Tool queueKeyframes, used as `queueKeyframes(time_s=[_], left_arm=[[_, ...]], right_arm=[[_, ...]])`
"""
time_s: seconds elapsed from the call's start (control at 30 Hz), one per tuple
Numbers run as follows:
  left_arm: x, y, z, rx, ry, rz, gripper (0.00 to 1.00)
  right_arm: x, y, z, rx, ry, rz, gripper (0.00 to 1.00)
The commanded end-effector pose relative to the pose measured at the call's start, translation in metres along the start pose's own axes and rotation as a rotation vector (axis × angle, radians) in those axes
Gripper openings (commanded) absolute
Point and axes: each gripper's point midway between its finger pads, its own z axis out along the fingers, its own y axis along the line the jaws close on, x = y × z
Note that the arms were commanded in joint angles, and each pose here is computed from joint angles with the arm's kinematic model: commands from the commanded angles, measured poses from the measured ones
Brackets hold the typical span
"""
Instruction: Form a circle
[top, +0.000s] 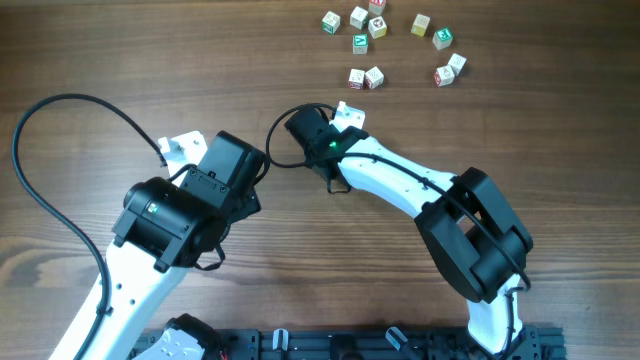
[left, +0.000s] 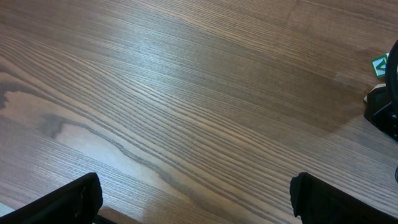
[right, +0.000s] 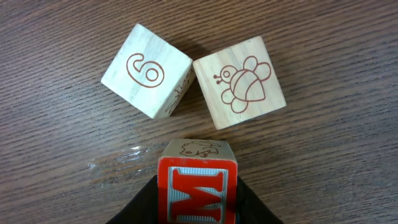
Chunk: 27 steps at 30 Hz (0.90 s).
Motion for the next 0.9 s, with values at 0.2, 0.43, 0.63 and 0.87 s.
queueKeyframes(time_s=[0.2, 0.43, 0.63, 0.87], left_arm=[[0.0000, 0.0020, -0.0003, -0.001, -0.004, 0.001, 1.00], [0.0000, 0.0020, -0.0003, -0.001, -0.004, 0.001, 1.00], [0.0000, 0.0020, -0.0003, -0.001, -0.004, 0.001, 1.00], [0.0000, 0.0021, -0.0003, -0.001, -0.004, 0.001, 1.00]], right_arm=[[0.0015, 0.0121, 0.0054, -0.021, -0.009, -0.041, 0.29], [0.0027, 0.0118, 0.0096, -0.017, -0.009, -0.039, 0.30], [0.0028, 0.0119, 0.0107, -0.016, -0.010, -0.038, 0.33], [0.0011, 0.0131, 0.0107, -0.020, -0.018, -0.036, 0.34]])
